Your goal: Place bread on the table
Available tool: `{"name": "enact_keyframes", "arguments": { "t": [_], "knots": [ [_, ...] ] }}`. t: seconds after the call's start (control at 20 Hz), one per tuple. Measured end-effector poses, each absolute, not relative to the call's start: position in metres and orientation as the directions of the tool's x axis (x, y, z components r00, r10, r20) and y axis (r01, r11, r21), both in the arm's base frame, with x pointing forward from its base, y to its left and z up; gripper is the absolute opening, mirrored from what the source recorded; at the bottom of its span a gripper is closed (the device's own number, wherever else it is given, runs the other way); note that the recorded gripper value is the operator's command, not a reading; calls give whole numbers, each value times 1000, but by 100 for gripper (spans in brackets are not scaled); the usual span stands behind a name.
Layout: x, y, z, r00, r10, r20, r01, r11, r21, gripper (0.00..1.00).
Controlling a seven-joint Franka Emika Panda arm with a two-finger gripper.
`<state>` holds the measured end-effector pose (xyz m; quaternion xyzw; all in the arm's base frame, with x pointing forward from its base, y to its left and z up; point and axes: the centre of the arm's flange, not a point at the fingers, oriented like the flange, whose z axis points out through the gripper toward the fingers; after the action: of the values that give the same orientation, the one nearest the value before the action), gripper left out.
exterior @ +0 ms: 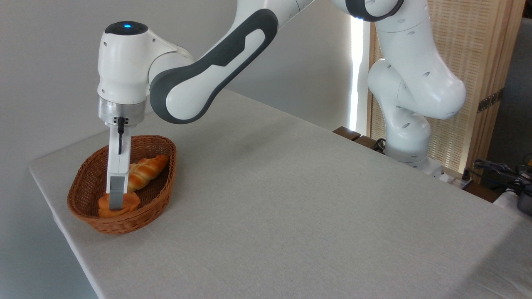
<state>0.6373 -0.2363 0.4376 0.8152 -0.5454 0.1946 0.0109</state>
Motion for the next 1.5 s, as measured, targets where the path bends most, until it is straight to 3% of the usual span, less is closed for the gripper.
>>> {"name": "enact_keyframes", "arguments": {
  "t": [0.2, 0.3, 0.55, 0.75, 0.85, 1.1, 1.5],
  "knots": [
    [638, -236, 436, 322, -890, 322, -897, -396, -198, 96],
    [638, -236, 436, 315, -895, 315, -898, -389, -206, 85],
    [637, -235, 433, 286, -918, 276, -904, -354, -239, 42],
    [638, -235, 433, 285, -918, 274, -905, -352, -240, 28],
    [637, -235, 433, 285, -919, 274, -905, -352, -240, 15],
    [637, -235, 433, 284, -919, 274, -905, -352, -241, 0],
    [635, -241, 436, 268, -923, 277, -909, -337, -244, 0]
  ]
}}
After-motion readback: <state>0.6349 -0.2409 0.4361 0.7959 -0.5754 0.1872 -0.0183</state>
